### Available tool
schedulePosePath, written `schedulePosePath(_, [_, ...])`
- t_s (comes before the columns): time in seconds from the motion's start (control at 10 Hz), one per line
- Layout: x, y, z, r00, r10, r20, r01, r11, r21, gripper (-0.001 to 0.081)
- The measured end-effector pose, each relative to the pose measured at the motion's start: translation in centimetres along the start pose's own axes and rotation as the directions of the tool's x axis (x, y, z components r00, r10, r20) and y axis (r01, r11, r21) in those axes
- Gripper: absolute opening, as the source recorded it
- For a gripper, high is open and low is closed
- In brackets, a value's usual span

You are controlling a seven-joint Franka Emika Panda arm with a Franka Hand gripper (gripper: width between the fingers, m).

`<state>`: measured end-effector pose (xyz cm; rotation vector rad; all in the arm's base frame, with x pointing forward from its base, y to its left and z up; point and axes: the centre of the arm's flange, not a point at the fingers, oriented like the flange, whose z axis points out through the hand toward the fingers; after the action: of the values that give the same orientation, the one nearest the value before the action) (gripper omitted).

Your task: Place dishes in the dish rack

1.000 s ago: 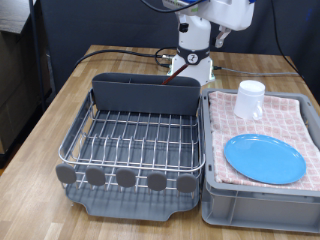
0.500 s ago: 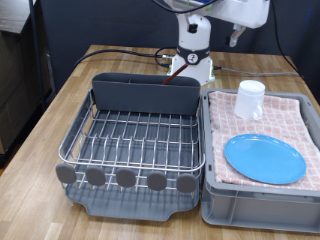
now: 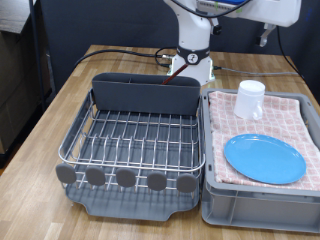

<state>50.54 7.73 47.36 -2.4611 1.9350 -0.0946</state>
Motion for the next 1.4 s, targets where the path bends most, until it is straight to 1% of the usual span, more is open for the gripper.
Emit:
schedulePosePath(0.4, [-1.6, -1.2, 0.1, 1.0, 0.003, 0.01, -0.003, 1.0, -0.004, 0.0803])
schedulePosePath(0.6, [-2.1, -1.6, 0.2, 1.0, 0.003, 0.026, -0.003, 1.0, 0.018, 0.0803])
schedulePosePath(0.8, [-2.3, -1.7, 0.9, 0.999, 0.009, 0.053, -0.012, 0.999, 0.045, 0.0803])
schedulePosePath(1.1, [-2.5, -1.3, 3.0, 0.996, -0.016, 0.088, 0.008, 0.996, 0.087, 0.0803])
schedulePosePath(1.4, [-2.3, -0.3, 6.2, 0.988, -0.039, 0.151, 0.014, 0.987, 0.161, 0.0803])
